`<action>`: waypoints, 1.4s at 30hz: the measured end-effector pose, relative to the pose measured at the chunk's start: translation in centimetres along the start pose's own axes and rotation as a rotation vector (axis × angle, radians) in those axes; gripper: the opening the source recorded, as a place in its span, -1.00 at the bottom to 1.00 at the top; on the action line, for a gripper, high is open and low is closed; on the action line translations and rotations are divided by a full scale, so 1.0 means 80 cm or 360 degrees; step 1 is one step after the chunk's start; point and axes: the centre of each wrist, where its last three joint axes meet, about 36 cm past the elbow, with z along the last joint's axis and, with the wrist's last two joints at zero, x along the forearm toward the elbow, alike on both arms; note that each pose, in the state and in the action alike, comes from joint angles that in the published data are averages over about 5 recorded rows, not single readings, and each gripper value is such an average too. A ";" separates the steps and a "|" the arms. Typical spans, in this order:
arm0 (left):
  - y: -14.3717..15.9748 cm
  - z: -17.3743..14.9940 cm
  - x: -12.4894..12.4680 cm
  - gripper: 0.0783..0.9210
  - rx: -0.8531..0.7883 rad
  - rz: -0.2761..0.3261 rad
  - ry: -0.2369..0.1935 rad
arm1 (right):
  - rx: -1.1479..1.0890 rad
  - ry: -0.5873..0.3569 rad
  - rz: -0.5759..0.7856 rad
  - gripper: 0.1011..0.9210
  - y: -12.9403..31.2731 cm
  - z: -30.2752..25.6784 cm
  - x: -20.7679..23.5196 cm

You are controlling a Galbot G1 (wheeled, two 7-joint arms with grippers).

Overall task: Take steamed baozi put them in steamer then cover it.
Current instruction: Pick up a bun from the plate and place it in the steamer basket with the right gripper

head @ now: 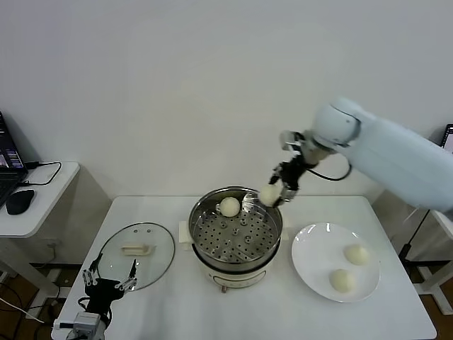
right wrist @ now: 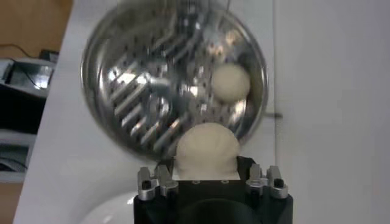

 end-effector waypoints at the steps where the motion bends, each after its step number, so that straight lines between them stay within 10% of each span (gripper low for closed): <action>1: 0.000 -0.002 0.001 0.77 0.0002 -0.0003 -0.0004 | 0.0016 -0.0001 -0.0011 0.28 -0.005 -0.012 -0.005; 42: -0.010 -0.012 0.000 0.77 0.0055 0.0002 -0.0033 | 0.0172 0.0131 -0.0226 0.44 -0.014 -0.142 -0.203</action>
